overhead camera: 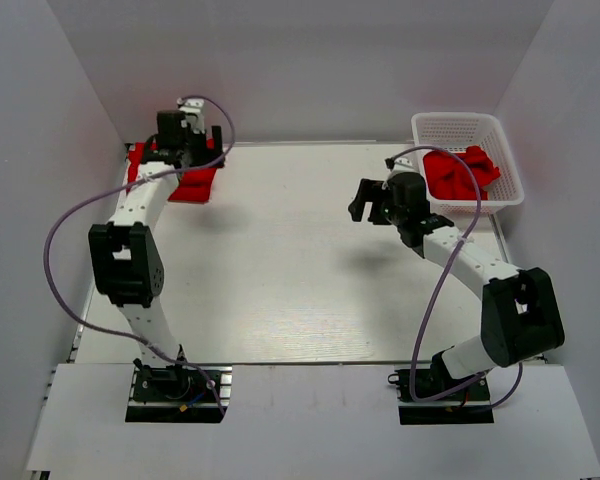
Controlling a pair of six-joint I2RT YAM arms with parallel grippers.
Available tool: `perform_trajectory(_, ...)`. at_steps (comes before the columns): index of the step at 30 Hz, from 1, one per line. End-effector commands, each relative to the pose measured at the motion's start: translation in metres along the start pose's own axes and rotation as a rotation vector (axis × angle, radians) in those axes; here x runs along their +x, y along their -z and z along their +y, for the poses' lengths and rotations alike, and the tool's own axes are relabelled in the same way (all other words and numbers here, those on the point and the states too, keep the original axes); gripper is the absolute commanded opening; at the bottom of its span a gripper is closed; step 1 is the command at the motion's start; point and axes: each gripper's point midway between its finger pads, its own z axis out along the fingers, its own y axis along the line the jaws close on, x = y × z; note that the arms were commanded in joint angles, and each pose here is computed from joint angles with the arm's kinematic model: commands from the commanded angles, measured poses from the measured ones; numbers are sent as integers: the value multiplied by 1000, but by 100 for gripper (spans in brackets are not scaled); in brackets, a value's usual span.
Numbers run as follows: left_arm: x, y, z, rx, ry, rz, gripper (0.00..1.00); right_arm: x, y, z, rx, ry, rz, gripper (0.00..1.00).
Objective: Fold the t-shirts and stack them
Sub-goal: Put the neatly folded tshirt into the corner of the board with the left arm
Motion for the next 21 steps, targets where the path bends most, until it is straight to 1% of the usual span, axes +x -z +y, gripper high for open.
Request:
perform_trajectory(1, -18, 74, -47, -3, 132, -99, 100, 1, 13, 3, -10, -6, 5, 90)
perform_trajectory(2, 16, 75, -54, -15, 156, -71, 100, 6, 17, 8, -40, -2, 16, 90)
perform_trajectory(4, 32, 94, -83, 42, 174, -99, 100, 18, 20, 4, -39, -5, 24, 90)
perform_trajectory(5, 49, 107, -89, 46, 178, -95, 100, 17, 24, 5, -46, -6, 15, 90)
perform_trajectory(6, 62, 111, -94, 37, 178, -64, 100, 30, 25, 2, -49, -12, 38, 90)
perform_trajectory(7, 74, 114, -104, 42, 159, -28, 100, 24, 31, 6, -63, -10, 10, 90)
perform_trajectory(8, 90, 114, -101, -6, 156, 14, 100, 25, 32, 5, -67, -8, 5, 90)
perform_trajectory(9, 108, 116, -101, -34, 151, 71, 100, 38, 33, 2, -65, -8, 26, 90)
perform_trajectory(11, 133, 118, -108, -50, 115, 133, 100, 38, 38, 1, -64, -9, 18, 90)
perform_trajectory(14, 143, 125, -128, 17, 97, 127, 100, 46, 43, -1, -63, -24, 28, 90)
perform_trajectory(16, 133, 129, -136, 49, 106, 93, 100, 51, 47, -1, -65, -20, 33, 90)
perform_trajectory(21, 124, 141, -129, -15, 92, 50, 100, 54, 49, -3, -58, -22, 36, 90)
